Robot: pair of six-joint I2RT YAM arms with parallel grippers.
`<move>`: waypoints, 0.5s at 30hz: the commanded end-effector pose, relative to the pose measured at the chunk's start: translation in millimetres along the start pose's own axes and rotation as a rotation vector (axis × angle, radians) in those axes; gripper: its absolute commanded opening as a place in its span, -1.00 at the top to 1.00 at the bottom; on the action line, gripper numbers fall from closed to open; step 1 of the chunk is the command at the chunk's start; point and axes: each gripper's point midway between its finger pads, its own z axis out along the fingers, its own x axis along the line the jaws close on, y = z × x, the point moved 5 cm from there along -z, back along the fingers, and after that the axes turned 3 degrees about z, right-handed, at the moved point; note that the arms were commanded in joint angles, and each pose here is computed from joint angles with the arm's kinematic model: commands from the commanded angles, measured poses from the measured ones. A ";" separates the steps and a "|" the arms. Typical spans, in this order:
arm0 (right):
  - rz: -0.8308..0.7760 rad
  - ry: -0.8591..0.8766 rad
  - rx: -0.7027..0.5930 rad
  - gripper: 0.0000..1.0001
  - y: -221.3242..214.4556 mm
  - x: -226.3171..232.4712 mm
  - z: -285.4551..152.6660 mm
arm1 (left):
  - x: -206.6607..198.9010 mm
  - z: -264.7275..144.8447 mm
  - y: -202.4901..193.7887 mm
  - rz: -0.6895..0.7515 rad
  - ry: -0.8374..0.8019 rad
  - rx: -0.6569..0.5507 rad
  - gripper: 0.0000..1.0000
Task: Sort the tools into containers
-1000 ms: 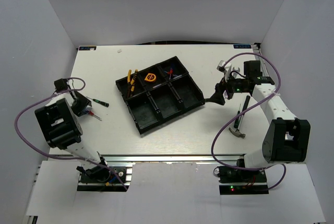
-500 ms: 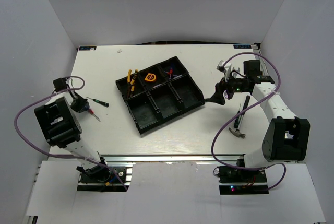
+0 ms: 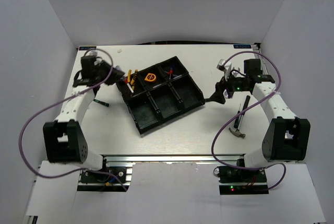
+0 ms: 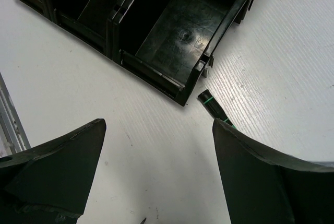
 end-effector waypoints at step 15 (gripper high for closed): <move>-0.048 -0.019 -0.036 -0.79 10.0 9.3 -11.3 | -197.2 173.7 -94.1 0.187 -0.377 0.420 1.00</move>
